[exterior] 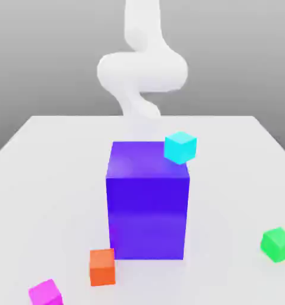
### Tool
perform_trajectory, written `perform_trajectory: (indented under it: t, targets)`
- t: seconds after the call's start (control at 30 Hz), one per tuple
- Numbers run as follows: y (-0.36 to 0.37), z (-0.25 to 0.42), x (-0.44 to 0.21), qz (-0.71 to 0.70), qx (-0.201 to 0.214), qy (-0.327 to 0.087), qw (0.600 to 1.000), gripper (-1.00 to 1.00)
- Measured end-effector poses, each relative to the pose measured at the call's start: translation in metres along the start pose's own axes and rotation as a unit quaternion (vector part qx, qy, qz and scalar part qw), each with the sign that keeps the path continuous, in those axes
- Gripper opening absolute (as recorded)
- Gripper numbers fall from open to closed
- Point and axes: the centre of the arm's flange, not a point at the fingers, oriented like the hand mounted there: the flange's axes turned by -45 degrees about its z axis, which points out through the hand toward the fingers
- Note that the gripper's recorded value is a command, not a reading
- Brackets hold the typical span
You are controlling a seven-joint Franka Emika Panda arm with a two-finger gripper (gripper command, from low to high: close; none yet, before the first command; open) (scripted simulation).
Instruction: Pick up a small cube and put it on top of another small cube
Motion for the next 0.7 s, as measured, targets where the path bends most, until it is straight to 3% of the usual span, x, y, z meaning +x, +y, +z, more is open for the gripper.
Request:
perform_trajectory:
  t: [0.33,0.7]
  targets:
    - [0.053,0.177,-0.016,0.131,-0.061,-0.120,0.982,0.00]
    - [0.134,0.347,-0.109,0.279,-0.124,-0.238,0.922,0.00]
